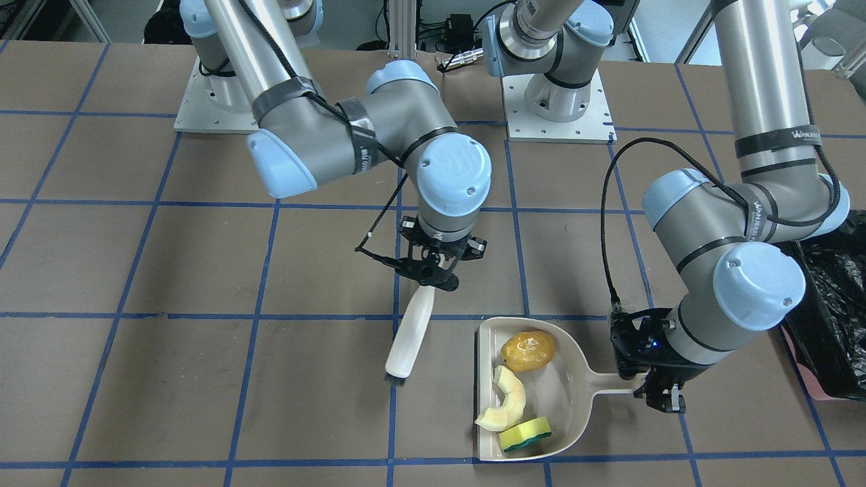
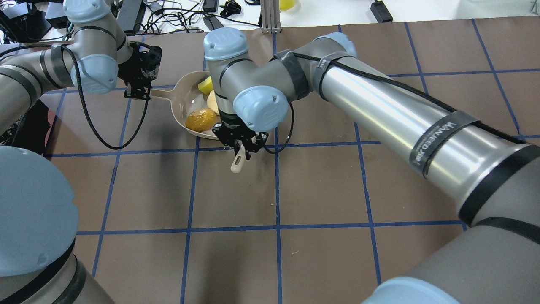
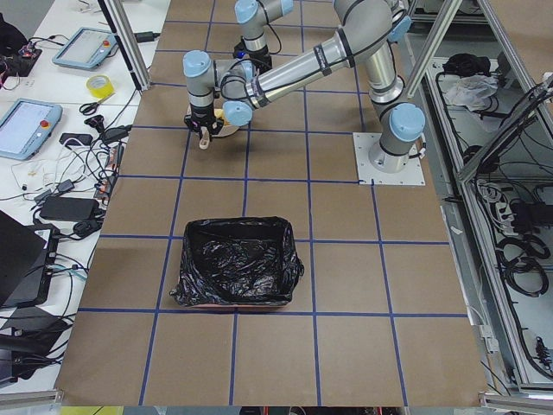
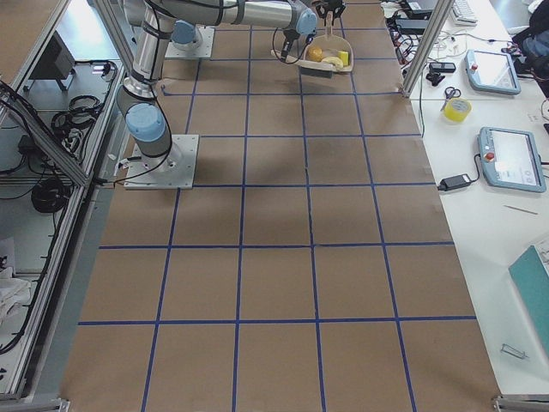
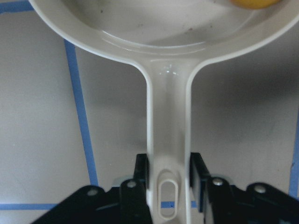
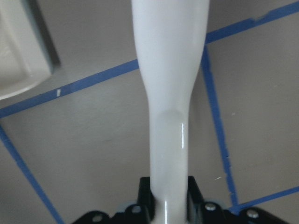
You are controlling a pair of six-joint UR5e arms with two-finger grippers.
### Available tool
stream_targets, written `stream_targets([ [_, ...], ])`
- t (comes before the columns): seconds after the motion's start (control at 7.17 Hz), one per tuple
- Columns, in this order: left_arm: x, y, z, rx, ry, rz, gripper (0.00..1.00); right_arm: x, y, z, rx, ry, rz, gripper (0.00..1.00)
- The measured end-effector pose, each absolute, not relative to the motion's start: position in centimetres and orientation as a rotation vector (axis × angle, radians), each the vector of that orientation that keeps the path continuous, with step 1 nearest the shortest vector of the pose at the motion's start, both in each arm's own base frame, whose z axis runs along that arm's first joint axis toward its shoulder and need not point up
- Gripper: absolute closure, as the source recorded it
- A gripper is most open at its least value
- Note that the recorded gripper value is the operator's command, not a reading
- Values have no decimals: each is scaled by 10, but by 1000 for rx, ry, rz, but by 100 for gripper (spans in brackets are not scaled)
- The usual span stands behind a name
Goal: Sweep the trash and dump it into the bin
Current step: 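Tip the dustpan over the black bin with the left gripper while the right withdraws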
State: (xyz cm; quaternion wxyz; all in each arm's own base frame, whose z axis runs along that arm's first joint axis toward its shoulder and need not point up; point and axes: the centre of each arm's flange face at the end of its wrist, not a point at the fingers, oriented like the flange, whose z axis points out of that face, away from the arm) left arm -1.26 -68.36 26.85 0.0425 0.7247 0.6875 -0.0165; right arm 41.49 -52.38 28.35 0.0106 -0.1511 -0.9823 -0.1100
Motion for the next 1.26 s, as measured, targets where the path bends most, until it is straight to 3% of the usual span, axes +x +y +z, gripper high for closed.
stream_targets([
  [0.7, 77, -674, 326, 2120, 2340, -181, 84, 161, -559, 332, -199, -3088, -284, 100],
  [1.26, 254, -622, 361, 2023, 2501, -146, 88, 6, -581, 312, -142, -3074, -289, 100],
])
